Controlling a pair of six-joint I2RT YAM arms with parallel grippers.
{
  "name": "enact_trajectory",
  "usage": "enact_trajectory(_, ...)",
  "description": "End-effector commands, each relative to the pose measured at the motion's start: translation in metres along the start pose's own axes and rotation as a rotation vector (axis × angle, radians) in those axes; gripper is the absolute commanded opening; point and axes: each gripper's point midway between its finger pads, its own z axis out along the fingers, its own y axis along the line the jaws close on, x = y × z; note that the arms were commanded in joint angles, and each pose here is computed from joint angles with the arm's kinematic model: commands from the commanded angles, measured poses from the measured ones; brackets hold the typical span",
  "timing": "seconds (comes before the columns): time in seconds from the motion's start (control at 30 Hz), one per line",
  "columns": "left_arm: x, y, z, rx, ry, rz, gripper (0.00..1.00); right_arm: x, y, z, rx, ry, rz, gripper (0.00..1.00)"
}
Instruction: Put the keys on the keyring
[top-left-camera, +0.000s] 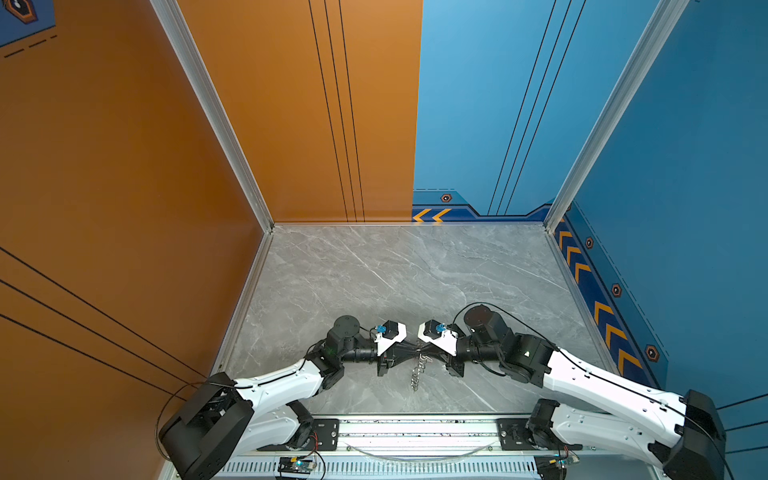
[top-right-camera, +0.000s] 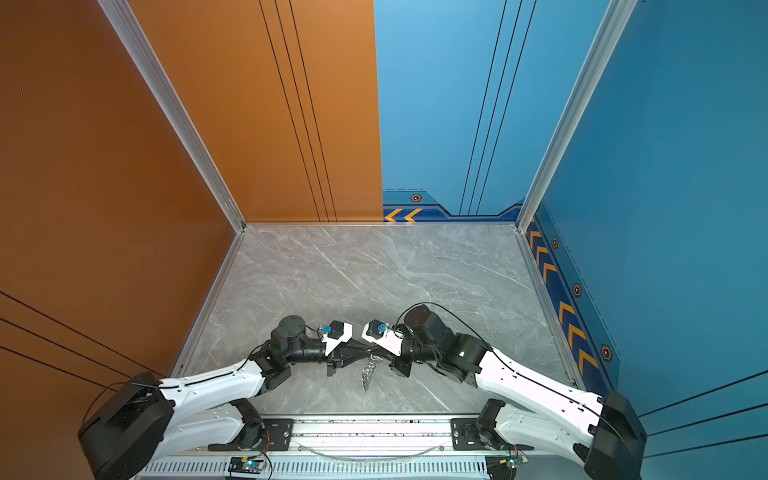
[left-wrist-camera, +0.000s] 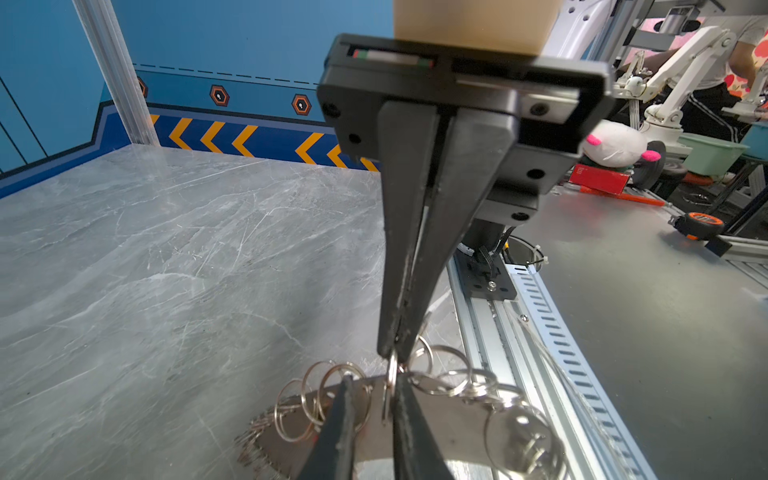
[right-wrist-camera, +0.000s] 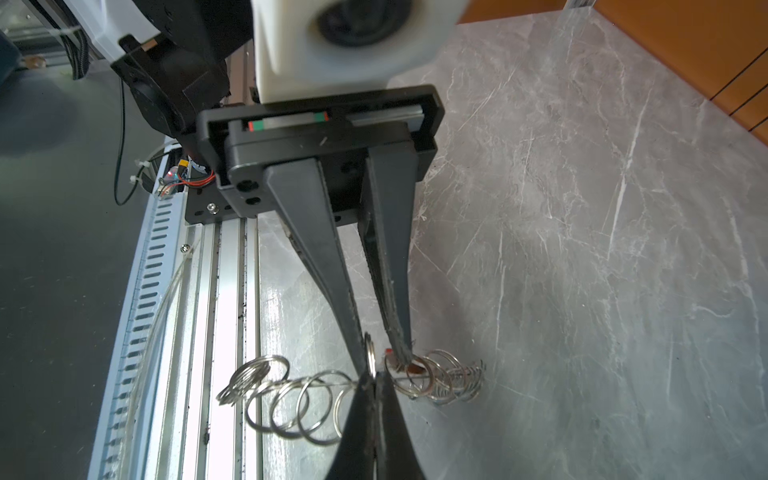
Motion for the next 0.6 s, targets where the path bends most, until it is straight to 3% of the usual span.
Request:
enact_trajectory(0.0,-0.012,0.004,-0.001,-0.02,-0.013,0.035,0.23,0.009,-0.004,-0.01,0.053,0.142,-0.081,0.0)
enact_trajectory(0.57,-0.013,0.002,0.001,0.002,-0.011,0.01,0.14,0.004,0.002,0.001,0.029,0.245,-0.174,0.0)
